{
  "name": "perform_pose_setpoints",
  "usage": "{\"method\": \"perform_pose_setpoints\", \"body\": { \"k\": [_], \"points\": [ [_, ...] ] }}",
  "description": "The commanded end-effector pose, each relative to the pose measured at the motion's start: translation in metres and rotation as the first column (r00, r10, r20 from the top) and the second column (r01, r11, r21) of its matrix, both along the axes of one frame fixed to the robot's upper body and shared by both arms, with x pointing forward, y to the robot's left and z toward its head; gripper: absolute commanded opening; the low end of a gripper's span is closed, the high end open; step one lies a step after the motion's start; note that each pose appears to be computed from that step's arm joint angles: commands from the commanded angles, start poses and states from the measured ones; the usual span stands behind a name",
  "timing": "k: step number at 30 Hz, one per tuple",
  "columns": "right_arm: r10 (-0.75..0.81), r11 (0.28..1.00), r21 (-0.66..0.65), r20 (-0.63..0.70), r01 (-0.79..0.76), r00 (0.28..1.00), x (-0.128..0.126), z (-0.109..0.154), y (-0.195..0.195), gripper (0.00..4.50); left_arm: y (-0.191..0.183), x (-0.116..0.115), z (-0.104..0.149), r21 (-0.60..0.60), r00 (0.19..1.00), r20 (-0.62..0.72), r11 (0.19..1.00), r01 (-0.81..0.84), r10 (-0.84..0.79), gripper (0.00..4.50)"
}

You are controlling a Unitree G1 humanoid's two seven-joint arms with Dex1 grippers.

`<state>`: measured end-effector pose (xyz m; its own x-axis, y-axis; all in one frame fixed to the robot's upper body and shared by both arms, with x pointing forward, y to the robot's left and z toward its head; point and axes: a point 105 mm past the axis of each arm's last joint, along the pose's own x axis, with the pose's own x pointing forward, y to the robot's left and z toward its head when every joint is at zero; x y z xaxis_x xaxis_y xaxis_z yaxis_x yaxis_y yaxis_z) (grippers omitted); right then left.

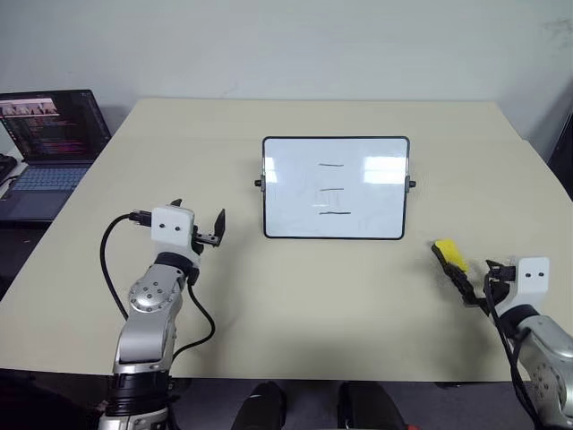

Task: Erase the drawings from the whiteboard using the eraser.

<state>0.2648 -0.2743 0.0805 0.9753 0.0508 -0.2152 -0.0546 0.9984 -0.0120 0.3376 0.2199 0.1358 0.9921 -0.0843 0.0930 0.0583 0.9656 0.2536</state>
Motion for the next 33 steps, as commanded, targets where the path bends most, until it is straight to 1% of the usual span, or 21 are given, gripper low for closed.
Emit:
{"method": "perform_pose_setpoints", "body": {
  "k": [1,4,6,8,12,14,16,18,19,21,22,24,25,27,28,30,32,33],
  "points": [
    [0.010,1.000,-0.002,0.029,-0.010,1.000,0.001,0.010,0.007,4.44,-0.009,-0.001,-0.001,-0.009,0.998,-0.004,0.998,0.062,-0.062,4.50],
    [0.003,1.000,-0.012,0.007,-0.003,1.000,0.000,0.005,0.011,4.44,-0.012,-0.003,-0.005,-0.033,0.995,-0.030,0.995,0.091,-0.092,4.50],
    [0.012,1.000,-0.026,0.018,-0.011,1.000,0.000,0.011,0.014,4.44,-0.017,-0.002,0.001,-0.061,0.991,-0.023,0.990,0.127,-0.128,4.50],
    [0.021,0.998,-0.056,0.040,-0.019,0.999,0.000,0.019,0.017,4.44,-0.026,0.000,0.008,-0.038,0.979,-0.017,0.978,0.203,-0.204,4.50],
    [0.009,0.999,-0.051,0.076,-0.005,0.997,-0.001,0.028,0.023,4.44,-0.026,0.000,0.026,-0.014,0.955,0.008,0.955,0.297,-0.297,4.50],
    [0.008,0.999,-0.047,0.091,-0.003,0.996,0.001,0.031,0.027,4.44,-0.025,0.001,0.037,-0.015,0.943,0.013,0.943,0.332,-0.331,4.50],
    [0.055,0.998,-0.043,0.107,-0.051,0.993,0.006,0.042,0.034,4.44,-0.039,-0.002,0.064,-0.016,0.901,0.062,0.902,0.431,-0.429,4.50],
    [0.079,0.997,-0.023,0.122,-0.077,0.989,0.009,0.054,0.039,4.44,-0.050,-0.007,0.084,-0.016,0.856,0.081,0.858,0.513,-0.510,4.50],
    [0.082,0.997,-0.010,0.130,-0.081,0.988,0.009,0.059,0.045,4.44,-0.048,-0.009,0.089,-0.016,0.842,0.074,0.843,0.537,-0.535,4.50],
    [0.084,0.996,0.013,0.154,-0.087,0.984,0.010,0.071,0.050,4.44,-0.058,-0.014,0.094,0.011,0.777,0.001,0.777,0.630,-0.630,4.50],
    [0.085,0.996,0.019,0.158,-0.089,0.984,0.010,0.074,0.053,4.44,-0.058,-0.016,0.094,0.015,0.760,-0.022,0.760,0.649,-0.649,4.50],
    [0.087,0.994,0.057,0.138,-0.096,0.987,0.012,0.074,0.056,4.44,-0.074,-0.030,0.095,-0.013,0.639,-0.115,0.644,0.765,-0.761,4.50],
    [0.089,0.994,0.059,0.125,-0.097,0.988,0.013,0.072,0.057,4.44,-0.081,-0.038,0.092,-0.030,0.572,-0.164,0.584,0.811,-0.804,4.50],
    [0.092,0.994,0.052,0.105,-0.098,0.990,0.014,0.068,0.057,4.44,-0.088,-0.050,0.084,-0.054,0.479,-0.236,0.503,0.862,-0.846,4.50],
    [0.094,0.994,0.048,0.098,-0.099,0.991,0.016,0.066,0.059,4.44,-0.088,-0.053,0.079,-0.063,0.448,-0.263,0.478,0.876,-0.855,4.50],
    [0.115,0.992,0.054,0.047,-0.118,0.992,0.017,0.061,0.058,4.44,-0.092,-0.065,0.065,-0.074,0.347,-0.350,0.394,0.916,-0.870,4.50],
    [0.132,0.990,0.046,0.063,-0.135,0.989,0.021,0.066,0.056,4.44,-0.095,-0.066,0.057,-0.064,0.306,-0.388,0.357,0.932,-0.869,4.50],
    [0.134,0.990,0.044,0.070,-0.137,0.988,0.022,0.066,0.055,4.44,-0.096,-0.065,0.054,-0.060,0.303,-0.393,0.353,0.934,-0.868,4.50]
  ]
}}
